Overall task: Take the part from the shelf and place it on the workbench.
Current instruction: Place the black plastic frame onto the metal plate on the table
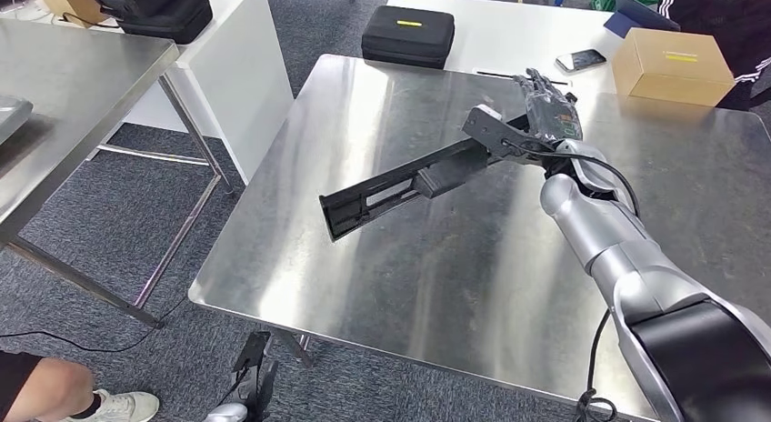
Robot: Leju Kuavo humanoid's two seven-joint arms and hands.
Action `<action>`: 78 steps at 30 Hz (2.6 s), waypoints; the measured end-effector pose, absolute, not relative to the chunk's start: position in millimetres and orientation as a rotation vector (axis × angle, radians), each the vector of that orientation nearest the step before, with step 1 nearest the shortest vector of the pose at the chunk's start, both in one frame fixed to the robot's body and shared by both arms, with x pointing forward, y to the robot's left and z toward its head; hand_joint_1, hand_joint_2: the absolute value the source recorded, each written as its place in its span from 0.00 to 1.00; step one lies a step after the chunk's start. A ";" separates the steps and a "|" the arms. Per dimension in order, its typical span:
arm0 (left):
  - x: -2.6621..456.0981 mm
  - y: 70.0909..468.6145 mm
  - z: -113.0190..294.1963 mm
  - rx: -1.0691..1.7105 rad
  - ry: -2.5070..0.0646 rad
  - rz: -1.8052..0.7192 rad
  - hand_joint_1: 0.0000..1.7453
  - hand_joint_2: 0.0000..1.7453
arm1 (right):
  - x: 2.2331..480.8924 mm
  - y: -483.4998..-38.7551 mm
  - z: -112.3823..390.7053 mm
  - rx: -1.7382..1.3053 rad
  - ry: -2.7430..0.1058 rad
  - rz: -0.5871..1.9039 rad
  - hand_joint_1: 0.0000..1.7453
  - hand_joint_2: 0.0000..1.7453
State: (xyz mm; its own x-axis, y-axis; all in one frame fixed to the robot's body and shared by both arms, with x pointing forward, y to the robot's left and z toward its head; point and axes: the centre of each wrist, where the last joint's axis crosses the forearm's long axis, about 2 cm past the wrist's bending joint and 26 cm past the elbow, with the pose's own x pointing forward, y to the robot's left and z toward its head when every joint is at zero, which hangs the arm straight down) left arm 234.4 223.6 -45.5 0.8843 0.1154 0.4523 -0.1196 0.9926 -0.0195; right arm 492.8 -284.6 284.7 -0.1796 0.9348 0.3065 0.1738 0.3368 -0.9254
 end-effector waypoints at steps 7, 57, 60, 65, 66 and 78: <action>236.9 222.7 -44.0 0.008 -0.476 0.120 0.00 0.00 | 495.0 -282.4 294.7 -1.042 -1.630 0.962 0.00 1.00; 238.9 216.2 -41.9 -0.009 -0.492 0.134 0.00 0.00 | 492.6 -257.3 294.5 -1.458 -1.608 1.340 0.00 1.00; 238.8 216.8 -42.0 -0.002 -0.491 0.147 0.00 0.00 | 493.1 -253.6 293.5 -1.175 -1.640 1.204 0.00 1.00; 238.5 218.1 -42.4 0.000 -0.488 0.160 0.00 0.00 | 490.0 -243.3 295.2 -0.554 -1.716 0.857 0.00 1.00; 238.3 218.3 -42.5 -0.001 -0.487 0.163 0.00 0.00 | 488.6 -241.3 296.8 -0.433 -1.726 0.794 0.00 1.00; 237.6 222.5 -43.6 0.005 -0.485 0.174 0.00 0.00 | 475.1 -233.1 316.6 0.127 -1.815 0.515 0.00 1.00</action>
State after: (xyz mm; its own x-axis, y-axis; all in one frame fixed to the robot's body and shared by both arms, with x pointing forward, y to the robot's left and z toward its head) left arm 237.6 222.5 -43.6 0.8702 0.1656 0.4640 -0.1678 0.9851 -0.0369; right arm 475.1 -233.1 316.6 -0.3091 0.1735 0.9350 -0.3437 0.8964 -0.2800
